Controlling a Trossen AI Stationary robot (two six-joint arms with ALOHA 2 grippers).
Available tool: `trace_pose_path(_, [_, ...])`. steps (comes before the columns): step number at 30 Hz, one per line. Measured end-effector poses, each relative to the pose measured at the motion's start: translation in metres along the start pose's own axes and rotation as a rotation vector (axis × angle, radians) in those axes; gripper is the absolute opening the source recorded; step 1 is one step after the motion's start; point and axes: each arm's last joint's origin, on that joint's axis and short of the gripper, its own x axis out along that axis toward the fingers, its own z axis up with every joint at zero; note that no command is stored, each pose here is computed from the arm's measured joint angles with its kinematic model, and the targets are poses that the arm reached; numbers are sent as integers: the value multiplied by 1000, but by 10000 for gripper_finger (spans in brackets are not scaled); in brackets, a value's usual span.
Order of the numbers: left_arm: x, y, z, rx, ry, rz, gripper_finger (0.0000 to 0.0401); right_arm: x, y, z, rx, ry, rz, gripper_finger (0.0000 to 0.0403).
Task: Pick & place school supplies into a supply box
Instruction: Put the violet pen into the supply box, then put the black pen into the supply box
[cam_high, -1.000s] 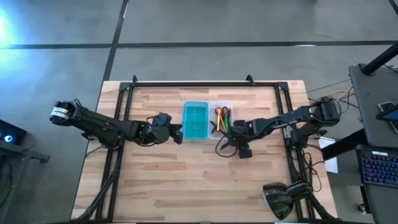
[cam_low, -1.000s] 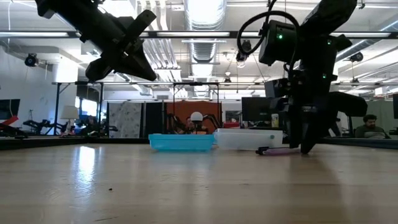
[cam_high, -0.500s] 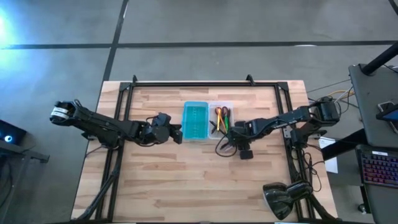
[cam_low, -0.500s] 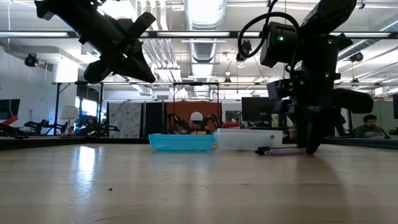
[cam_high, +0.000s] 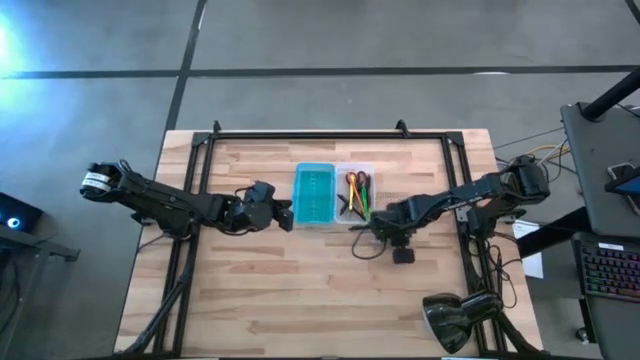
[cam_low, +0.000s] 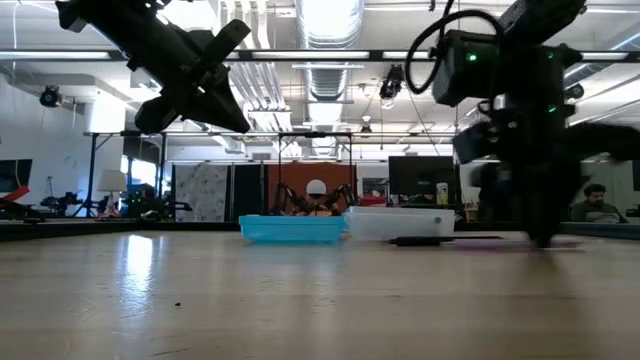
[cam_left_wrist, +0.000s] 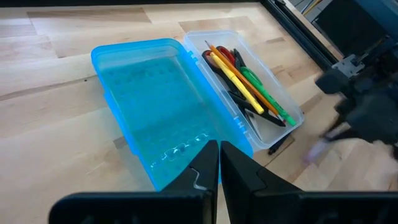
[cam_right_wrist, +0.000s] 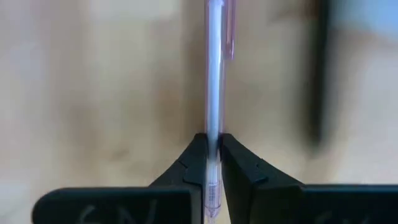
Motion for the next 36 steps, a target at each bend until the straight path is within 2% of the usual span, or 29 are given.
trace_pose_path(2, [0, 0, 0, 0, 0, -1, 0, -9, 6, -5, 42, 4, 90, 19])
trace_pose_path(4, [0, 0, 0, 0, 0, 0, 0, -23, 10, -5, 108, -55, 191, 19])
trace_pose_path(6, [0, 0, 0, -1, 0, -1, 0, -38, 12, -7, 181, -110, 244, 19])
trace_pose_path(11, [0, 0, 0, 0, -1, 0, 0, -76, 1, -7, 425, -376, 254, 19])
trace_pose_path(15, [0, 0, 0, 1, -1, -1, 0, -94, -25, -2, 782, -588, 190, 18])
trace_pose_path(18, [0, -1, 1, 3, -5, -5, 0, -98, -49, 8, 1019, -724, 223, 18])
trace_pose_path(21, [0, -1, 1, 7, -6, -6, 0, -86, -68, 17, 1158, -741, 236, 20])
trace_pose_path(25, [0, -1, 1, 3, -10, -12, 0, -61, -80, 31, 1190, -645, 282, 46])
trace_pose_path(31, [0, -2, 1, -2, 2, -24, 0, -38, -84, 40, 1267, -584, 223, 113])
trace_pose_path(33, [0, -2, 1, -1, 8, -28, 0, -43, -82, 42, 1199, -609, 203, 134])
trace_pose_path(36, [0, -2, 0, 1, 14, -31, 0, -62, -68, 42, 927, -644, 156, 161])
